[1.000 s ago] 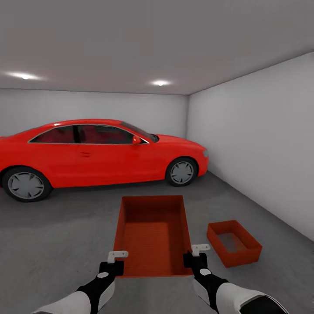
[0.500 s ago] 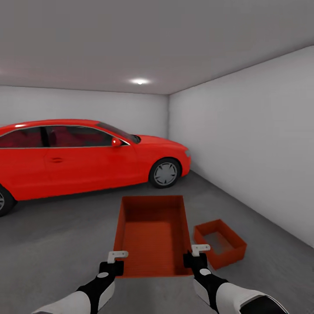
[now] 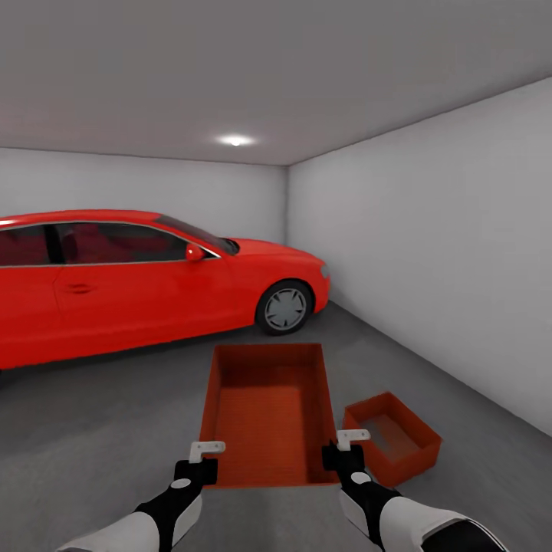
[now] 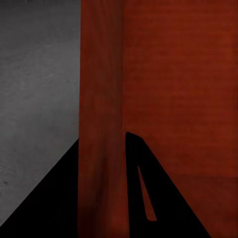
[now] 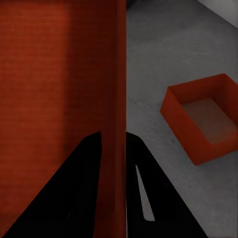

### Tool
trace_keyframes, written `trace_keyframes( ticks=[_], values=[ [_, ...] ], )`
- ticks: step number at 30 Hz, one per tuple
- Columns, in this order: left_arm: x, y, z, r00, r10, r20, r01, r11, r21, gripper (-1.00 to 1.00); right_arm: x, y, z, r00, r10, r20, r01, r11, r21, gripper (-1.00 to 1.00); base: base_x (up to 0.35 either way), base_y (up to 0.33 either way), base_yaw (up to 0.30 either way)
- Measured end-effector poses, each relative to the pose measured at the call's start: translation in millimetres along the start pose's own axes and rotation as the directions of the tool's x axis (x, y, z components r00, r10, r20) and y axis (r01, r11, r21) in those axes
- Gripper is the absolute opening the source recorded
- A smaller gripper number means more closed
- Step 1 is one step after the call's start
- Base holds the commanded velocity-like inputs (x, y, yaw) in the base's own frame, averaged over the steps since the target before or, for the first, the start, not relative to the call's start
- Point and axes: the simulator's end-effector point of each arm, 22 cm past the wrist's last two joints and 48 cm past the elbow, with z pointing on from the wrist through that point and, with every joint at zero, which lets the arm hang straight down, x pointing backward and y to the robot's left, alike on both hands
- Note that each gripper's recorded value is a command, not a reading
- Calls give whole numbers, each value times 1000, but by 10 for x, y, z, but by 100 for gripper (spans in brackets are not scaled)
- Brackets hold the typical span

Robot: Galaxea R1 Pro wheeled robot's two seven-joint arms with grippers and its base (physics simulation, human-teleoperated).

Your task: Move the two storage containers from the living room to the garage. In the garage, place one container on the floor and stack the other container on top of it (either order is fine).

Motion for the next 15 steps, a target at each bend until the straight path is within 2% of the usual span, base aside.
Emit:
trace_keyframes(
  ticks=[15],
  values=[
    [-2, 0, 0, 1000, -1, 1, 1, 1000, 0, -100, -3, 0, 0, 1000, 0, 1, 0, 1000, 0, -100, 304, 171, -11]
  ],
)
